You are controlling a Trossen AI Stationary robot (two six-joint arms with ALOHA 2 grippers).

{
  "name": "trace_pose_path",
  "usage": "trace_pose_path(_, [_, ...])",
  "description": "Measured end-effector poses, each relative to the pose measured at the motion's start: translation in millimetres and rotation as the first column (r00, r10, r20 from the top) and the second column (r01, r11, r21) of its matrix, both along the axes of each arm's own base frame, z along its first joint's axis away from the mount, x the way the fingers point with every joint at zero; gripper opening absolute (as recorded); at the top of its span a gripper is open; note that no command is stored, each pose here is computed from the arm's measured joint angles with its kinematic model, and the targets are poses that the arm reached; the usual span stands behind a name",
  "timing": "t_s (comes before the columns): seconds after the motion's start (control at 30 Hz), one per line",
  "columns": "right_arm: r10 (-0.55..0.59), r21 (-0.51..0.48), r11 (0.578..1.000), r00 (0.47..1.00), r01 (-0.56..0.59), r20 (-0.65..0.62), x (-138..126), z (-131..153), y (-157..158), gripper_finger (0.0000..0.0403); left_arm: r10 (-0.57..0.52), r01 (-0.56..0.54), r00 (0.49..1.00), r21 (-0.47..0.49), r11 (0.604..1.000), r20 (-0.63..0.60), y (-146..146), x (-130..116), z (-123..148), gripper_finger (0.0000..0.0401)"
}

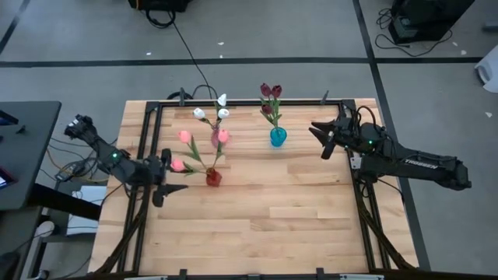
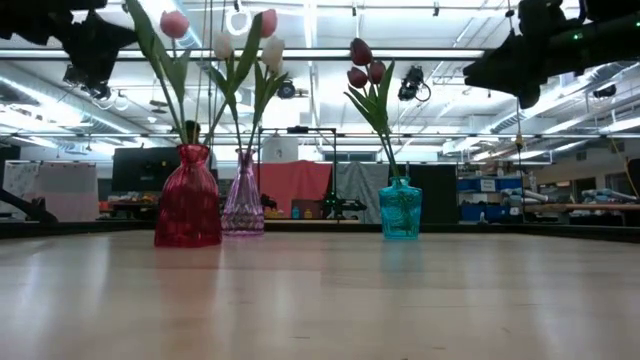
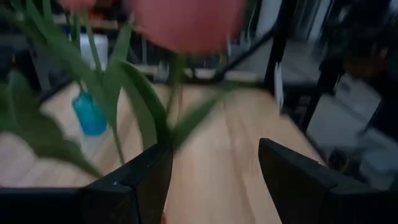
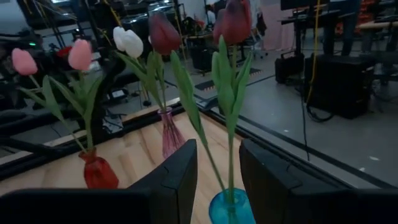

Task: Sort flowers into vase by color
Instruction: Return to Home Position

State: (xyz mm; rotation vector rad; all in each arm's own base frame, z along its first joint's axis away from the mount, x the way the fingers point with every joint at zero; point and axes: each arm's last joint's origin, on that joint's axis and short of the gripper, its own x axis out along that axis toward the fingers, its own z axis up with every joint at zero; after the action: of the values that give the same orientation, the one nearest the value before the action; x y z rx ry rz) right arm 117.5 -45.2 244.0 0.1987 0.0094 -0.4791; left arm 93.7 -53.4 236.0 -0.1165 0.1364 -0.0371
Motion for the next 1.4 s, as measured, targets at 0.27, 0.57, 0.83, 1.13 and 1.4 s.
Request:
trace_pose_path(0.27, [0.037, 0.017, 0.999, 0.999, -0.037, 0.009, 1, 0, 1, 0.0130, -0.012, 0.012, 0.988, -0.001, 1.000, 0.154, -2, 4, -27, 0.0243])
trace_pose_path(0.57, [0.038, 0.007, 0.999, 0.999, -0.038, 0.003, 1, 0, 1, 0.0130, -0.148, 0.153, 0.961, -0.003, 0.988, 0.235, -2, -5, -23, 0.0243])
trace_pose_path(0.83, [0.042, 0.005, 0.999, 0.999, -0.041, -0.009, 1, -1, 1, 0.0130, -0.147, 0.155, 0.946, -0.006, 0.988, 0.288, 3, -12, -30, 0.0243])
trace_pose_path(1.13, [0.060, -0.042, 0.997, 0.998, -0.060, -0.002, -4, 2, 3, 0.0130, -0.117, 0.138, 0.945, -0.049, 0.989, 0.307, 6, -14, -51, 0.0243])
trace_pose_path(1.4, [0.033, -0.073, 0.997, 0.997, -0.028, 0.066, -5, -10, 3, 0.0130, -0.038, 0.058, 0.978, -0.094, 0.994, 0.206, 11, -10, -62, 0.0243])
